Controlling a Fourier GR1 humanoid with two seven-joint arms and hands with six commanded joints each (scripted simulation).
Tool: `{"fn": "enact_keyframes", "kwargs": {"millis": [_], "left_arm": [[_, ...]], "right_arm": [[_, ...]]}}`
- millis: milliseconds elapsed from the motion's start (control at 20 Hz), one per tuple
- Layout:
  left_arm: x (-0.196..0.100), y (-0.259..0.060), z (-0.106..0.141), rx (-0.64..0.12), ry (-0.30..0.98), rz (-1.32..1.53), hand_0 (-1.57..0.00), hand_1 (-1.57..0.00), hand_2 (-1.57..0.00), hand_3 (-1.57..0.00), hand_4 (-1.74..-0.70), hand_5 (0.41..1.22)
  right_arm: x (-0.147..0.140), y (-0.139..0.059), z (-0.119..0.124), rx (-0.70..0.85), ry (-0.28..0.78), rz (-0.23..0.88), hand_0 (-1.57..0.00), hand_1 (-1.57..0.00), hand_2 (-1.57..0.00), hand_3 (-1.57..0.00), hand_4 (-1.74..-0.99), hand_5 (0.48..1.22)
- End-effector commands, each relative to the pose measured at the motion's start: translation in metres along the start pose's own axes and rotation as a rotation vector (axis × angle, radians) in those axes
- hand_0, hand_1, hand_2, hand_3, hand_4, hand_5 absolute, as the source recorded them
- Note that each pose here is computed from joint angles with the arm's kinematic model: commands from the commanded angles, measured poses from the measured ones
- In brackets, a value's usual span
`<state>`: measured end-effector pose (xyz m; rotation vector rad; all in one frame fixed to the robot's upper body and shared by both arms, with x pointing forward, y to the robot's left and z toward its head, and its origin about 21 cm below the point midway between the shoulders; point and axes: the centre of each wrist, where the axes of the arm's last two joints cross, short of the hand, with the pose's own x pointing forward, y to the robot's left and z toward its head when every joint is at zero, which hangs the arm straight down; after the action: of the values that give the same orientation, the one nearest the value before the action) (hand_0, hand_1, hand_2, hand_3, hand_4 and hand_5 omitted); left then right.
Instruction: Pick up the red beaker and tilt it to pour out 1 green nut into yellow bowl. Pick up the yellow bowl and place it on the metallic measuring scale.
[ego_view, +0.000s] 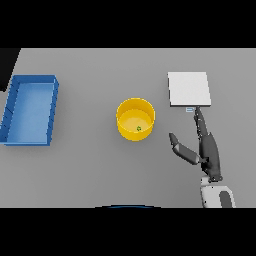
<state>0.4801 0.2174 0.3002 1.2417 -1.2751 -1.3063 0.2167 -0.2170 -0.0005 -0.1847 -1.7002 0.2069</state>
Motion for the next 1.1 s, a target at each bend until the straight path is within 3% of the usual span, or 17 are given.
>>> {"fn": "enact_keyframes", "kwargs": {"millis": [0,100,350,550,850,1050], "left_arm": [[-0.010,-0.006,0.002,0.011,0.024,0.072,-1.57,-1.57,-1.56,-1.41,-1.74,1.221],[-0.044,-0.022,0.011,0.042,0.098,0.227,-1.57,-1.57,-1.57,-1.43,-1.74,1.221],[-0.088,-0.075,0.047,0.120,0.338,0.493,-1.57,-1.57,-1.57,-1.45,-1.74,1.221],[-0.096,-0.124,0.082,0.111,0.499,0.621,-1.57,-1.57,-1.57,-1.45,-1.74,1.221],[-0.092,-0.174,0.130,0.074,0.596,0.712,-1.57,-1.57,-1.57,-1.45,-1.74,1.221],[-0.088,-0.194,0.141,0.059,0.635,0.743,-1.57,-1.57,-1.57,-1.52,-1.74,1.199]], "right_arm": [[0.002,-0.002,-0.004,0.003,-0.015,-0.005,0.00,0.00,0.00,0.00,-1.220,0.587],[-0.004,-0.003,0.000,0.010,-0.011,0.002,0.00,0.00,0.00,0.00,-1.226,0.587],[-0.006,-0.003,-0.001,0.023,-0.008,0.036,0.00,0.00,0.00,0.00,-1.212,0.610],[0.001,-0.004,-0.003,0.042,-0.028,0.057,0.00,0.00,0.00,0.00,-1.210,0.649],[0.001,-0.002,-0.002,0.046,-0.016,0.059,0.00,0.00,0.00,0.00,-1.218,0.664],[-0.002,-0.003,-0.001,0.053,-0.020,0.068,0.00,0.00,0.00,0.00,-1.216,0.667]]}}
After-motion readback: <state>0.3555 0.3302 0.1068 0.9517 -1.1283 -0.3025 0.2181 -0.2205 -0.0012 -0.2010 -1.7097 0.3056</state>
